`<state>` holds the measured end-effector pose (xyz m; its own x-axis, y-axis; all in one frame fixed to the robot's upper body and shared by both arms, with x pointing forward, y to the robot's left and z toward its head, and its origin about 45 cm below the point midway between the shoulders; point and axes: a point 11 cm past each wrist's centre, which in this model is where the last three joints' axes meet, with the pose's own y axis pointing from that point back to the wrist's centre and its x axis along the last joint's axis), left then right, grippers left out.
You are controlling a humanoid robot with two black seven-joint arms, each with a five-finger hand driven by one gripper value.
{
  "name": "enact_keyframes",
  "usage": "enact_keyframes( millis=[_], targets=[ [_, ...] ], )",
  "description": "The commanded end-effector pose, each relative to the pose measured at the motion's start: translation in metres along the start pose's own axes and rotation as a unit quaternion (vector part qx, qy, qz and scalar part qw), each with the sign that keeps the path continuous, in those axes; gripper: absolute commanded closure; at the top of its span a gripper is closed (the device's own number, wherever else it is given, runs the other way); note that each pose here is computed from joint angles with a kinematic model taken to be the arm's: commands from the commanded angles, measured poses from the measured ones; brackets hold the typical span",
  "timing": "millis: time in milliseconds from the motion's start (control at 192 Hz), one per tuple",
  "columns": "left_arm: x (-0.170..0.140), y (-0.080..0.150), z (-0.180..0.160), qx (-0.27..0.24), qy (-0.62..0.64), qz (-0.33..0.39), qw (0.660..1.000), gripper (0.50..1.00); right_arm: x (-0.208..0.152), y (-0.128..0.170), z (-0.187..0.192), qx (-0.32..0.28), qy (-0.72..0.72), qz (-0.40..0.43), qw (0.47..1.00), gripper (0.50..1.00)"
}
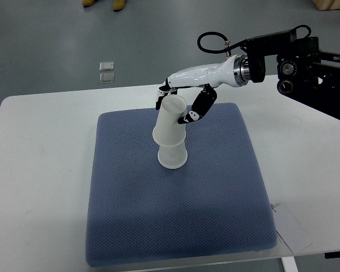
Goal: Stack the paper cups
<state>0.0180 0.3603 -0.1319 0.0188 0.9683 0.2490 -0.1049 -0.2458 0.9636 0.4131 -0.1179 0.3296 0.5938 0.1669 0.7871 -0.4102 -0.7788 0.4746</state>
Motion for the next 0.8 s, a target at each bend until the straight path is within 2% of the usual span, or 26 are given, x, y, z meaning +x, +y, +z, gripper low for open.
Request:
enact_keyframes(
  millis=[0,192,348,447,546,634,686,692,697,795],
  targets=[
    [0.000,0.000,0.000,0.000,0.000,0.000,1.000,0.500,-0.001,0.001,0.002,-0.002,-0.003,-0.002,1.000,0.677],
    [0.000,0.000,0.000,0.000,0.000,0.000,1.000,0.500,0.000,0.004,0.005,-0.006,-0.006,-0.001,1.000,0.640],
    [0.000,0.000,0.000,0.000,0.000,0.000,1.000,0.500,0.005,0.008,0.005,-0.005,-0.008,0.009,1.000,0.640],
    [0.000,0.000,0.000,0.000,0.000,0.000,1.000,0.500,0.019,0.025,0.017,-0.018,-0.024,0.037,0.999,0.640],
    [0.000,0.000,0.000,0.000,0.000,0.000,1.000,0.500,0.046,0.057,0.041,-0.022,-0.099,0.106,0.989,0.642],
    [0.000,0.000,0.000,0.000,0.000,0.000,1.000,0.500,0.041,0.082,0.073,-0.030,-0.189,0.145,0.971,0.642],
    [0.000,0.000,0.000,0.000,0.000,0.000,1.000,0.500,0.041,0.082,0.073,-0.030,-0.190,0.145,0.971,0.642],
    [0.000,0.000,0.000,0.000,0.000,0.000,1.000,0.500,0.033,0.100,0.098,-0.047,-0.245,0.182,0.951,0.642],
    [0.000,0.000,0.000,0.000,0.000,0.000,1.000,0.500,0.032,0.103,0.104,-0.053,-0.258,0.193,0.945,0.642],
    [0.000,0.000,0.000,0.000,0.000,0.000,1.000,0.500,0.011,0.122,0.146,-0.107,-0.357,0.265,0.889,0.642]
  ],
)
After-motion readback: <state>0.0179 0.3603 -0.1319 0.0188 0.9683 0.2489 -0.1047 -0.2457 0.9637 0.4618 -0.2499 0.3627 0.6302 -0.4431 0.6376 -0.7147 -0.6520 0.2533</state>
